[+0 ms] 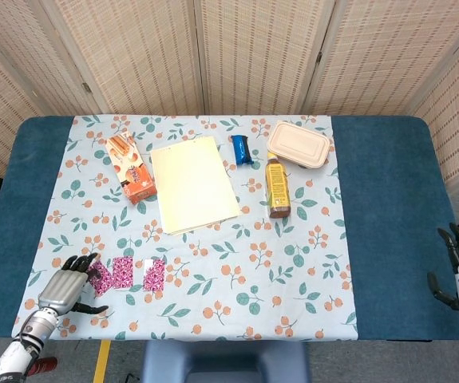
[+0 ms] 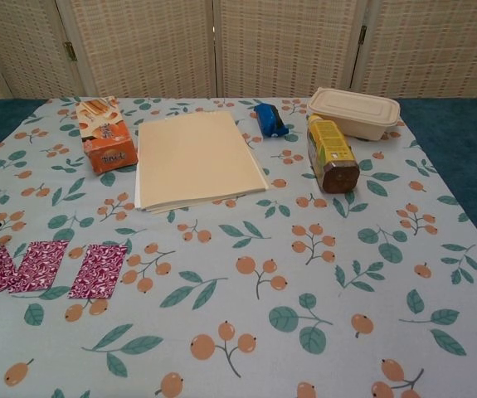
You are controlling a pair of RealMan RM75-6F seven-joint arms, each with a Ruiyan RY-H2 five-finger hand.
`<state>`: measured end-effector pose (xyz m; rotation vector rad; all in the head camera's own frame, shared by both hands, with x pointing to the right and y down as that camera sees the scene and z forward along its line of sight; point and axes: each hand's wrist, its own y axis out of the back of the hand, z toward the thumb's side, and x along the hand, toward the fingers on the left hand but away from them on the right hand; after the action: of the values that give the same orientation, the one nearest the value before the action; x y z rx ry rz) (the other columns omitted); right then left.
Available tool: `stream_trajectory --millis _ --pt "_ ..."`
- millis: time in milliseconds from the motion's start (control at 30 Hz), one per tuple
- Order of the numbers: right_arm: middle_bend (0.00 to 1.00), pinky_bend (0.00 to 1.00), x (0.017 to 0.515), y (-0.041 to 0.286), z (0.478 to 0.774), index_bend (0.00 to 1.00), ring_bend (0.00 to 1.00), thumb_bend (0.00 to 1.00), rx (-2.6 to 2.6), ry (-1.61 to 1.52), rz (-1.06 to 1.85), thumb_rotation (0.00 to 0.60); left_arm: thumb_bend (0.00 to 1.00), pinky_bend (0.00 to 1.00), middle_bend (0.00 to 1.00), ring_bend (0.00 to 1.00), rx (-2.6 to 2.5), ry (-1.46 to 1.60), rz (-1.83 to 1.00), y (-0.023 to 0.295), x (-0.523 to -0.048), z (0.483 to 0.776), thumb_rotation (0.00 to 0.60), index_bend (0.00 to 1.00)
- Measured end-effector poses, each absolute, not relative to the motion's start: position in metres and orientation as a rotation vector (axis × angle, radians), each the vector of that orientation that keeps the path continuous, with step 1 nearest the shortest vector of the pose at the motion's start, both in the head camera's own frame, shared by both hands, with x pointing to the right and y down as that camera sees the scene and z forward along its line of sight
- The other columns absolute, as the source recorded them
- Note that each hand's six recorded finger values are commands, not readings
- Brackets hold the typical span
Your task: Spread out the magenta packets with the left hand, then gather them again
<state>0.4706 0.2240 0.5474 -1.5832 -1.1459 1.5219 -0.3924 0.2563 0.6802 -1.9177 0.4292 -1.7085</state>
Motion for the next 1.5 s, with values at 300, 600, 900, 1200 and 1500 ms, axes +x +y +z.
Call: stream_trajectory --millis 300,600,900,1200,1500 --pt "0.0 0.0 0.476 0.227 0.546 0.0 0.0 0.46 -1.575 -1.158 1.531 0.6 0.1 0.0 0.0 0.0 -1.943 0.374 -1.666 0.255 -0.37 0.69 0.32 0.32" --pt "0.0 0.0 0.475 0.227 0.548 0.0 0.0 0.46 -1.583 -1.152 1.531 0.6 0.1 0.0 0.0 0.0 -1.944 0.358 -1.698 0.262 -0.375 0.691 0.319 0.32" --pt "0.0 0.0 0.474 0.227 0.547 0.0 0.0 0.46 -1.583 -1.152 1.526 0.6 0.1 0.0 0.0 0.0 -1.928 0.404 -1.725 0.265 -0.389 0.679 0.333 0.32" --pt "0.0 0.0 0.477 0.229 0.544 0.0 0.0 0.46 -1.573 -1.16 1.528 0.6 0.1 0.0 0.0 0.0 -1.951 0.489 -1.589 0.245 -0.358 0.674 0.546 0.29" --pt "0.0 0.0 0.482 0.228 0.542 0.0 0.0 0.46 -1.562 -1.163 1.534 0.6 0.11 0.0 0.0 0.0 -1.989 0.462 -1.521 0.225 -0.324 0.683 0.574 0.26"
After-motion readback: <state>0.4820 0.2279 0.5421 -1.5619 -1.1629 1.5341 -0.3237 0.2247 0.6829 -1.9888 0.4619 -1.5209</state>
